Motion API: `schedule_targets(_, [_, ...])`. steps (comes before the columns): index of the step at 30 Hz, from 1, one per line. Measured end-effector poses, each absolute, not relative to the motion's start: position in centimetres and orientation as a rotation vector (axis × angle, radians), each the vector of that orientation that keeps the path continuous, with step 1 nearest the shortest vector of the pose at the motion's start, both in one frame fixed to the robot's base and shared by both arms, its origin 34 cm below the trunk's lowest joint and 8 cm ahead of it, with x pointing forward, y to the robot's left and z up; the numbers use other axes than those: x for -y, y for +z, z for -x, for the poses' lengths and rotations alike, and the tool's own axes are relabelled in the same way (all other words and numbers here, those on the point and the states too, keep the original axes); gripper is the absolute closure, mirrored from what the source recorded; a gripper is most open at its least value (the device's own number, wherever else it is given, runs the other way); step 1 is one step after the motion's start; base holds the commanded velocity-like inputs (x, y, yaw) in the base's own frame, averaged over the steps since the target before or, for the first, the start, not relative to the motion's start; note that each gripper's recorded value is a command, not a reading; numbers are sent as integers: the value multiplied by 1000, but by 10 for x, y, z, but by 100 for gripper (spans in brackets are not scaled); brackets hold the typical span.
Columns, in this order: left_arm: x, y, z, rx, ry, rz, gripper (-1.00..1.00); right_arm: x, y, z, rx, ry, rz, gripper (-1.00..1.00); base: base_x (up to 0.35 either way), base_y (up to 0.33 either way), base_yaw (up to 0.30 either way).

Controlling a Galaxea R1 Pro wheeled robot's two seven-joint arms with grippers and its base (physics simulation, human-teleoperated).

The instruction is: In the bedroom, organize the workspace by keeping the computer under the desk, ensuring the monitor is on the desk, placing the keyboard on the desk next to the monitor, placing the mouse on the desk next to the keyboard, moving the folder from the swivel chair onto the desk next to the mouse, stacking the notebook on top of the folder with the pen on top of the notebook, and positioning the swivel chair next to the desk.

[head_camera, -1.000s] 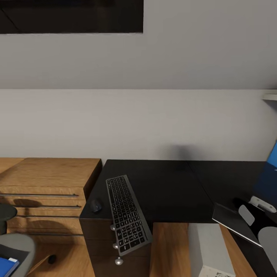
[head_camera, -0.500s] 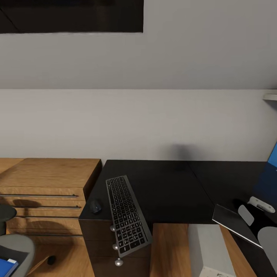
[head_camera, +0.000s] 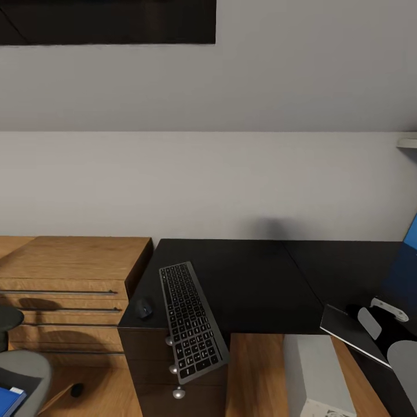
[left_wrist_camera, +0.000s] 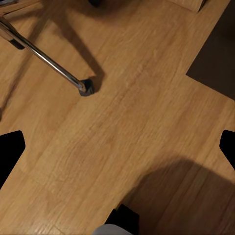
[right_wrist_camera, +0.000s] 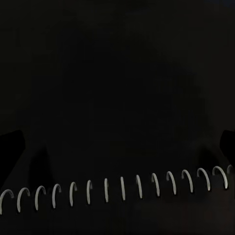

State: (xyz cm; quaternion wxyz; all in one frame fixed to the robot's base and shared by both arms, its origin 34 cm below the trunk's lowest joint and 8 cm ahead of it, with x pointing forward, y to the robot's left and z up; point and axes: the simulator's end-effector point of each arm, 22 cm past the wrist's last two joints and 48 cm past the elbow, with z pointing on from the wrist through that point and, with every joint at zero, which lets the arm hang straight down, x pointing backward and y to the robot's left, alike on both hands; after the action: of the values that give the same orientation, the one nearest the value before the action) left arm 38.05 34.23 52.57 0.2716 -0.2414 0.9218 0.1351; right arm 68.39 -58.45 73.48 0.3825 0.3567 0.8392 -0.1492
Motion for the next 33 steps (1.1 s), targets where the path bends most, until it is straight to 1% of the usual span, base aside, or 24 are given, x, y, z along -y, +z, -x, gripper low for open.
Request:
schedule_targets(12, [-344, 519, -379, -2484, 368, 653, -100, 585, 734, -687, -2126, -374, -912, -100, 0, 0, 0])
schedule_targets(16, [-357, 510, -364, -2507, 422, 652, -100, 585, 734, -687, -2126, -375, -911, -100, -1, 10, 0])
schedule_targets(20, [-361, 508, -359, -2515, 440, 650, -100, 586, 732, -685, -2137, -394, -898, -100, -75, 182, 0])
schedule_targets(28, [-352, 506, -359, -2520, 424, 655, -100, 585, 732, -685, -2132, -385, -909, -100, -17, 52, 0])
schedule_targets(33, [-348, 505, -359, -2523, 417, 658, -100, 585, 732, -685, -2131, -382, -911, -100, -141, 191, 0])
